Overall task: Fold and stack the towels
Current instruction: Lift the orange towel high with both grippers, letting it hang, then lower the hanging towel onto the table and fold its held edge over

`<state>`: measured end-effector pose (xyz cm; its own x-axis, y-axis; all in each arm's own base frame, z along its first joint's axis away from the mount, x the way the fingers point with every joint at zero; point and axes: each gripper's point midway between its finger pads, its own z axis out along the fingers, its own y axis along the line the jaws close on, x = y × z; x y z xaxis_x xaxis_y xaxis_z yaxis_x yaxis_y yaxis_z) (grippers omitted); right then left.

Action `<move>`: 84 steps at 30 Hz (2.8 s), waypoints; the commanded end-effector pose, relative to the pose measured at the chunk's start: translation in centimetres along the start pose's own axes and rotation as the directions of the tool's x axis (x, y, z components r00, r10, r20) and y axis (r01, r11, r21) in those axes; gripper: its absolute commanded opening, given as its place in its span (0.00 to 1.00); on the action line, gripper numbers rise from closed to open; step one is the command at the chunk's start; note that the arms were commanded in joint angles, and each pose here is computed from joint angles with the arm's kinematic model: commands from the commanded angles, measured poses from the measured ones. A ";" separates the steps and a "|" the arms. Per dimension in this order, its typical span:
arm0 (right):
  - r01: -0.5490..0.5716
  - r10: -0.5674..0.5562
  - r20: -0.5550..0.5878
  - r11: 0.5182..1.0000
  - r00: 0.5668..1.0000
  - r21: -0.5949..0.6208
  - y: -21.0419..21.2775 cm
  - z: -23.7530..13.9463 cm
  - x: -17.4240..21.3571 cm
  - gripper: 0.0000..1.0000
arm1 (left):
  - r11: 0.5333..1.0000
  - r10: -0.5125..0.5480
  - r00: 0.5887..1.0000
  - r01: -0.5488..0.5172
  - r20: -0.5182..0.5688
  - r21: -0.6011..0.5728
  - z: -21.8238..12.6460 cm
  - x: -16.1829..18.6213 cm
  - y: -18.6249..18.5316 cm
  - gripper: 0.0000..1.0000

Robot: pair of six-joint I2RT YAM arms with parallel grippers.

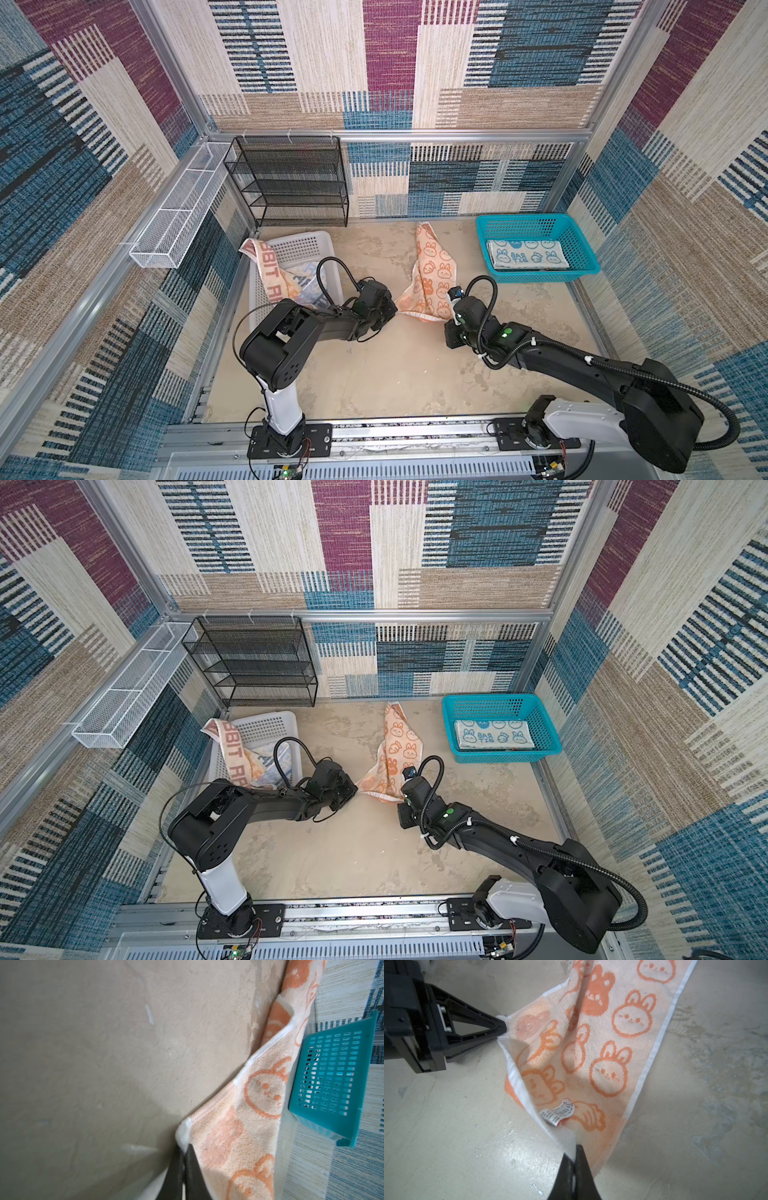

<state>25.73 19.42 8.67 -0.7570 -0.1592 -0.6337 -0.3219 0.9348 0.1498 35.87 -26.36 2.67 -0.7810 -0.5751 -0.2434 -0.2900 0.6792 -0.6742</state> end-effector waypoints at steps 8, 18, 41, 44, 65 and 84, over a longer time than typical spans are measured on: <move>0.018 -0.018 0.164 1.000 0.986 0.003 1.4 -4.4 -8.0 0.00 | 0.976 0.207 0.972 -0.198 0.113 -0.088 -7.5 -4.6 -4.8 0.00; 0.072 -0.077 0.408 0.997 0.910 0.028 3.6 -15.5 -22.6 0.00 | 0.903 0.423 0.843 -0.422 0.333 -0.078 -24.2 -12.9 -17.4 0.00; 0.132 -0.050 0.609 0.987 0.792 -0.091 3.4 -34.3 -24.0 0.00 | 0.842 0.462 0.830 -0.521 0.313 0.140 -39.0 -8.6 -22.9 0.00; 0.085 -0.081 0.567 0.996 0.820 0.019 2.0 -31.5 -24.6 0.00 | 0.835 0.511 0.811 -0.547 0.285 0.058 -36.3 -9.5 -22.9 0.00; -0.030 0.012 0.222 0.997 0.975 0.075 -11.1 -1.1 -30.1 0.00 | 0.809 0.561 0.824 -0.524 0.083 -0.267 -10.6 -23.3 -17.3 0.00; -0.171 0.171 -0.075 0.985 0.982 0.007 -11.5 8.4 -15.9 0.00 | 0.740 0.484 0.836 -0.549 -0.259 -0.389 -5.4 -16.1 -5.7 0.00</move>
<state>46.59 17.22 12.38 -0.8255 -0.0768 -0.5592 -0.3161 0.8837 0.3451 48.65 -22.31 15.22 -0.9323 -0.0529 -0.3577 0.0514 0.9597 -0.2761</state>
